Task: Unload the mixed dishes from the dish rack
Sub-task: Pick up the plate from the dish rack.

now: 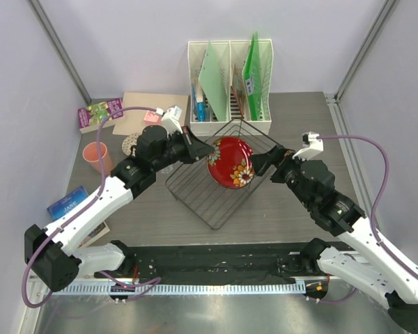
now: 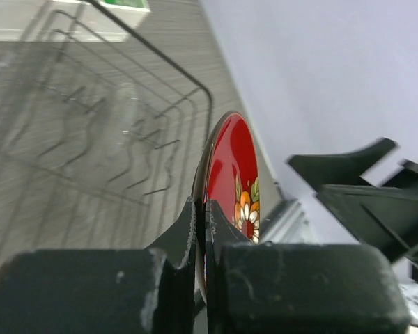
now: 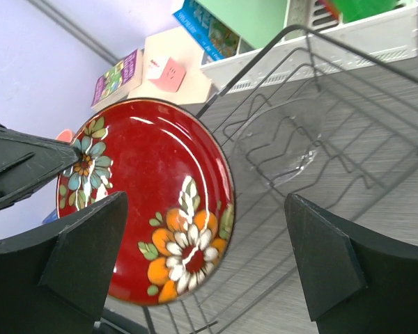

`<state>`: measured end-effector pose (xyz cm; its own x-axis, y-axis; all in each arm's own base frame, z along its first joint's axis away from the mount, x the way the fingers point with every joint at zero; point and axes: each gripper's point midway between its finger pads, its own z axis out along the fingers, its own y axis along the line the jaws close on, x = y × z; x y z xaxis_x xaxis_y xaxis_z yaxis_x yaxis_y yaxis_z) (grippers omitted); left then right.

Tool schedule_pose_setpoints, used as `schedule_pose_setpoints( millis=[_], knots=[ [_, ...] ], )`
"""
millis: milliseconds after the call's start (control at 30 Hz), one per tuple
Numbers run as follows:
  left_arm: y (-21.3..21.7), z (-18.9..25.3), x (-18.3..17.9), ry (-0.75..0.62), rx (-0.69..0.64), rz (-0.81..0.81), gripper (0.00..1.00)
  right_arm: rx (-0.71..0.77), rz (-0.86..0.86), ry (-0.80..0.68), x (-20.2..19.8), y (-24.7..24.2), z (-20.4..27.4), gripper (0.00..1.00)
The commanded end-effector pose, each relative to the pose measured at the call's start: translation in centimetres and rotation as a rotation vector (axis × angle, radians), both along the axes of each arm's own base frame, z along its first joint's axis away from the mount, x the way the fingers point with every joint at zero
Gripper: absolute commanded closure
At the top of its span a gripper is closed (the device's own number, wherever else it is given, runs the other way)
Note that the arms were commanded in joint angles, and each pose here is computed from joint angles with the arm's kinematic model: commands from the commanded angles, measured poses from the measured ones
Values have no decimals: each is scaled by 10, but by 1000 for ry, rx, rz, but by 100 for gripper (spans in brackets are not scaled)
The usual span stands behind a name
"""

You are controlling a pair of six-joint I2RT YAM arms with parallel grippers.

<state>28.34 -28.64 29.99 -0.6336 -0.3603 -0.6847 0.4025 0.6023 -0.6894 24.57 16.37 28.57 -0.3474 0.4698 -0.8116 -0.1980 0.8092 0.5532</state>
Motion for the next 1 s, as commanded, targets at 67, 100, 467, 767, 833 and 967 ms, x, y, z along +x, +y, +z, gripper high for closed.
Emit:
schedule_pose_setpoints(
  millis=[67,100,467,767,833,967],
  knots=[
    [-15,80,-20,-139,-281,-122,100,115,114,-29,3,26,29,0],
    [-15,78,-20,-135,-281,-121,100,115,112,-25,5,26,27,0],
    [-17,73,-20,-129,-287,-125,100,119,208,20,9,44,7,31],
    [-15,72,-16,-130,-278,-112,100,123,218,21,9,42,4,99],
    [-14,72,-15,-131,-274,-109,100,124,218,18,9,42,6,99],
    [-4,76,-6,-142,-225,-50,63,132,195,-4,11,37,13,99]
  ],
)
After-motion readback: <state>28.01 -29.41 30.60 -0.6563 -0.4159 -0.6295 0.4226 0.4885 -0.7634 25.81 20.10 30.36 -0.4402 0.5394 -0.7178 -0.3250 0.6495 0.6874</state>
